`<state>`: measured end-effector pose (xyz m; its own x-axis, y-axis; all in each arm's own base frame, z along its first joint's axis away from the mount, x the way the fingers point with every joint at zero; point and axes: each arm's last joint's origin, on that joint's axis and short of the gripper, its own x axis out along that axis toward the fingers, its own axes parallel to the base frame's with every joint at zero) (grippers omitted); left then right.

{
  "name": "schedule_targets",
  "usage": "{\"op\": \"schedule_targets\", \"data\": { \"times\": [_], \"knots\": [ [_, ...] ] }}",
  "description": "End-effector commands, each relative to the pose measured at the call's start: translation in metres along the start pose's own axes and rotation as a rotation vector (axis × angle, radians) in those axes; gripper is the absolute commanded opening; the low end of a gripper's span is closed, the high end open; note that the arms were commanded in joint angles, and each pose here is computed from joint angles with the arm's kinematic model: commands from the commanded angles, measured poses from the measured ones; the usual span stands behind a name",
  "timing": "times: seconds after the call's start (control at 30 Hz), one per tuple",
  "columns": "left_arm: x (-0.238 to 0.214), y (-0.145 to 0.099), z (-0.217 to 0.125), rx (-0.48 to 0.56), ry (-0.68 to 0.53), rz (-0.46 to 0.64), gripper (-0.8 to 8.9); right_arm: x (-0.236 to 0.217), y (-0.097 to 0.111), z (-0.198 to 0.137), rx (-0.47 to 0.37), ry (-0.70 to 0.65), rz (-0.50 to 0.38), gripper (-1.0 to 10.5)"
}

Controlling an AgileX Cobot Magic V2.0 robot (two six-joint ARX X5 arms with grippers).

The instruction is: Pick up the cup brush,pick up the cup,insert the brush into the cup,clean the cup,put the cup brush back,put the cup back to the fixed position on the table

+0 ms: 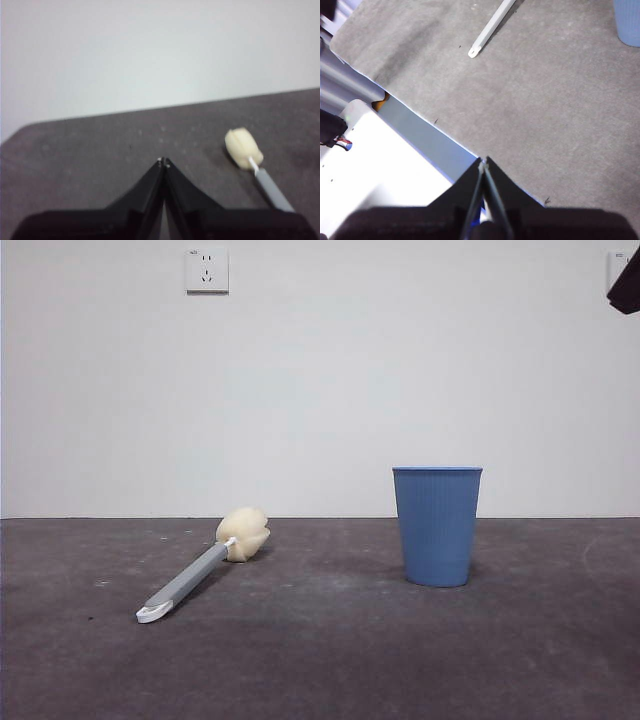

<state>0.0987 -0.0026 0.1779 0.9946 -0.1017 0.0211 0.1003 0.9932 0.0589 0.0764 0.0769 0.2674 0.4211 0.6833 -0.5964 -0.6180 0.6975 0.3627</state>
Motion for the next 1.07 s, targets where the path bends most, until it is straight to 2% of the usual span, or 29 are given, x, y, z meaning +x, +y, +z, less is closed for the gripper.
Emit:
{"op": "schedule_targets", "data": {
  "times": [0.03,0.2,0.37,1.07],
  "knots": [
    [0.000,0.000,-0.013,-0.035,0.020,0.007,-0.03,0.000,0.000,0.000,0.004,-0.004,-0.001,0.0],
    [-0.002,-0.001,-0.019,-0.042,0.081,0.010,-0.03,0.000,0.000,0.000,0.004,-0.004,-0.001,0.0],
    [-0.004,-0.002,-0.031,-0.060,0.204,-0.005,-0.03,0.000,0.000,0.000,0.004,-0.005,-0.001,0.0],
    [-0.003,-0.002,-0.030,-0.058,0.196,-0.002,-0.03,0.000,0.000,0.000,0.004,-0.003,-0.001,0.0]
  ]
}}
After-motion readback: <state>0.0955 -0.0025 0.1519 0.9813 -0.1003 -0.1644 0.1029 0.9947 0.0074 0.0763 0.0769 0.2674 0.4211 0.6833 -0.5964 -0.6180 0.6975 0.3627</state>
